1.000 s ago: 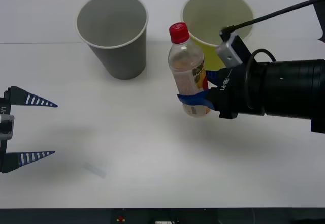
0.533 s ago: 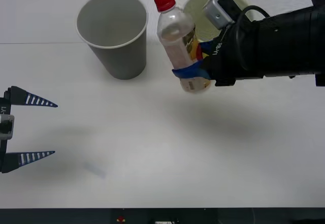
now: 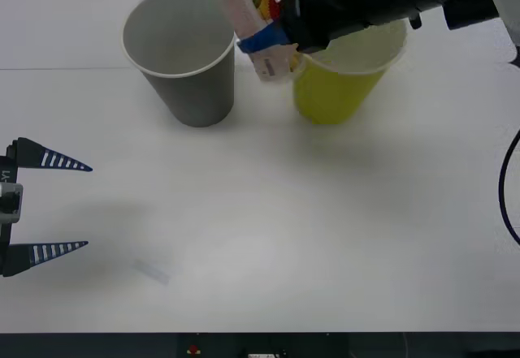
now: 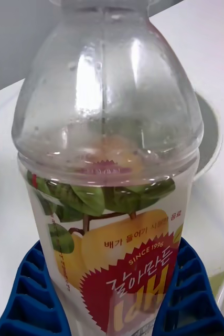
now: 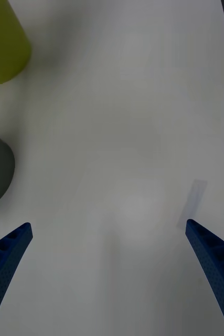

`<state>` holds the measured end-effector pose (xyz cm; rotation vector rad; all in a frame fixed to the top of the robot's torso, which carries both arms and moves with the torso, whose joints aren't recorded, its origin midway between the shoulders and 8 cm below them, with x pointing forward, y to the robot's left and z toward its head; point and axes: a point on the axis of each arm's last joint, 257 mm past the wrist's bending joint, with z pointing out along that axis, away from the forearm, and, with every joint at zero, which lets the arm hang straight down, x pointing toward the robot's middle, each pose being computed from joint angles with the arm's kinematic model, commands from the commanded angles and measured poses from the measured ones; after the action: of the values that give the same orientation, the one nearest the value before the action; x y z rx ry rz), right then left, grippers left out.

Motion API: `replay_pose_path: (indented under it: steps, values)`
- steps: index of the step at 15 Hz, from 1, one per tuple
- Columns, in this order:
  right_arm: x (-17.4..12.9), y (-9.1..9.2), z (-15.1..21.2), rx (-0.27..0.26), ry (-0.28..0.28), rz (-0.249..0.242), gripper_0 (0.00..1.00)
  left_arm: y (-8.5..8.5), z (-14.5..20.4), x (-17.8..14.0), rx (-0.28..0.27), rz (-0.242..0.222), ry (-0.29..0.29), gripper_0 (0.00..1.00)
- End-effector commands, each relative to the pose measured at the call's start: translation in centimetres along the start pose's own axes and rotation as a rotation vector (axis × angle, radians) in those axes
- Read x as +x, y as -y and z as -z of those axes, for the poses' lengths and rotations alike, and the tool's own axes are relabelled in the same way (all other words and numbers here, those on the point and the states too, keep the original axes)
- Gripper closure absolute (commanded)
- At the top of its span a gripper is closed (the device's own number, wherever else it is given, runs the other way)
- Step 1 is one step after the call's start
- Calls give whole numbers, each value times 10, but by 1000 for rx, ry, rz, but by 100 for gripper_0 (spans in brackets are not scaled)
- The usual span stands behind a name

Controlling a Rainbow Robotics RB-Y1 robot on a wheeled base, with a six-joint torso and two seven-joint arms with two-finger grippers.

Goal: Put the can into the green bin and the plastic bottle into the gray bin

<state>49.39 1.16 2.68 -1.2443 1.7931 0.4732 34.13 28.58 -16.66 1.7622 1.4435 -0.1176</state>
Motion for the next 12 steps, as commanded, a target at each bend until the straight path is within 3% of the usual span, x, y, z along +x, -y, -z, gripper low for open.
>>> replay_pose_path:
  steps: [1,8,12]
  values:
    - [-24,16,-14,6,-11,-13,100,0,0,0,0,0,0,0]
    - [-58,31,-58,-1,-62,-41,100,0,0,0,0,0,0,0]
    - [-59,27,-91,33,-93,-17,100,0,0,0,0,0,0,0]
